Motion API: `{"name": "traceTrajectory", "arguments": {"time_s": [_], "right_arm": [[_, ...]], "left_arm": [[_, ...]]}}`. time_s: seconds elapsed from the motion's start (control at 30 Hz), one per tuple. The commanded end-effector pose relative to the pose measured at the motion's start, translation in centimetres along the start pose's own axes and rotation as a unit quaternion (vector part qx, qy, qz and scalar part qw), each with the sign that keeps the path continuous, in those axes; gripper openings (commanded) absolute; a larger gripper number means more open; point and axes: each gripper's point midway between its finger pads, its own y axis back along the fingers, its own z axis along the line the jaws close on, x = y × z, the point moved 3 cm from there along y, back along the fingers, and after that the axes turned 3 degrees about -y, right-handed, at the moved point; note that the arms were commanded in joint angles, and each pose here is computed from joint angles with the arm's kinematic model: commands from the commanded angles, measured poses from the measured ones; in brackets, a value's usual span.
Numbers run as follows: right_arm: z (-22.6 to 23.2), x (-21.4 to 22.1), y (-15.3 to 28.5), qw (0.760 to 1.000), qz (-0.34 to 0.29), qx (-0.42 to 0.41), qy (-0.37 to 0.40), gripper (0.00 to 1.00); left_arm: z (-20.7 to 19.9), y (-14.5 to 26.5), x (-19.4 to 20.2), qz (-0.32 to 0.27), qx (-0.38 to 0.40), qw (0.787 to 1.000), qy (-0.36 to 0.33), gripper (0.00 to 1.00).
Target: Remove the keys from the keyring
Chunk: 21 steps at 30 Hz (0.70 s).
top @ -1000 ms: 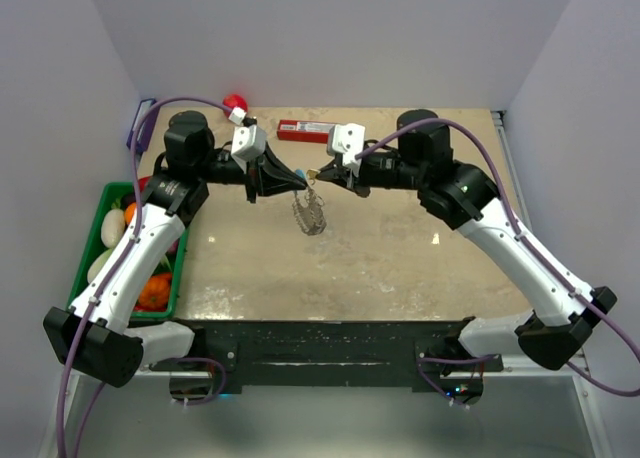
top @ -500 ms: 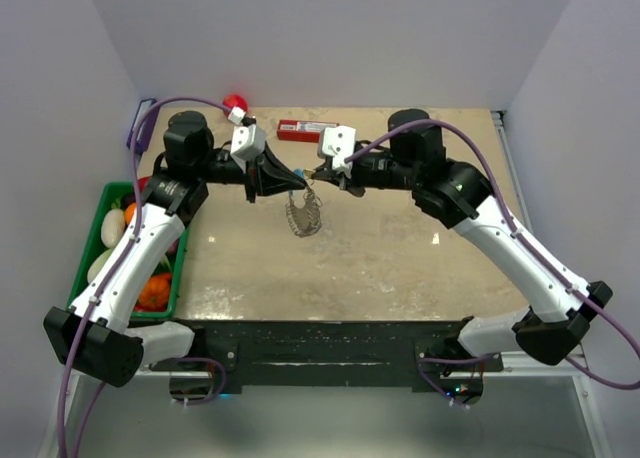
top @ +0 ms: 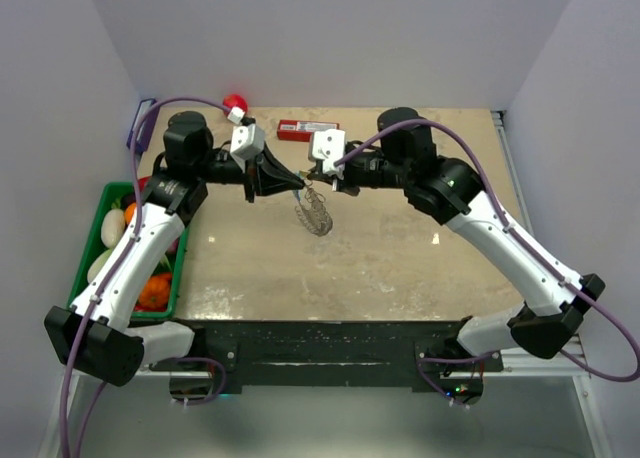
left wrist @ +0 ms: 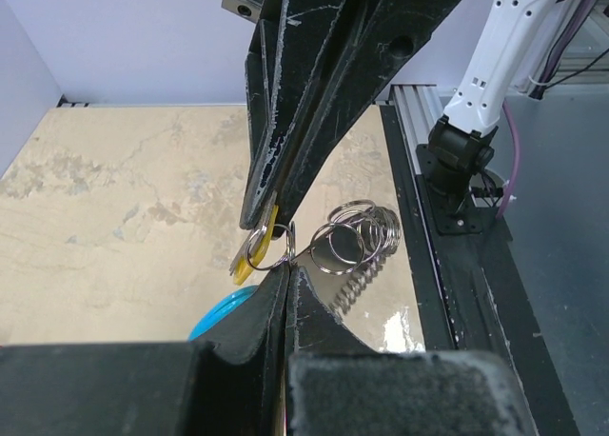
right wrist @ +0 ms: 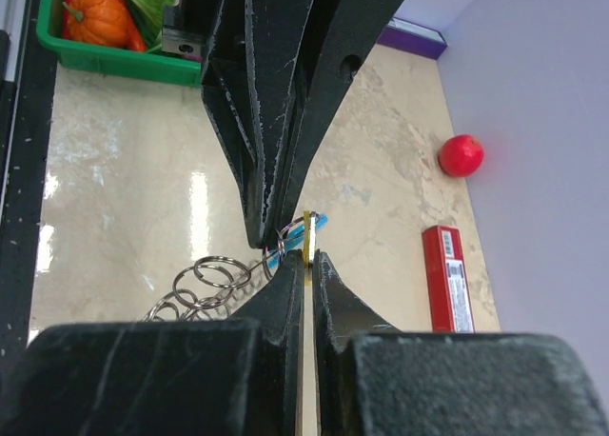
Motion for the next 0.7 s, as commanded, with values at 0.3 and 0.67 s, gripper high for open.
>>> {"name": "traceTrajectory", "arguments": {"time_s": [0.3,0.67], "right_arm": [[-0.7,-1.8,-0.2,0.999,-0.017,0.000,0.046,0.05],[-0.4,0.1,-0.9,0.999,0.002,0.004,0.046,0.43]], "left_arm": [[-1.0,-0.1,-1.1,-0.017,0.030,0.999,-0.023,0.00],[-1.7,0.0,-1.3,-0.022,0.049,0.998,-0.022,0.00]]}}
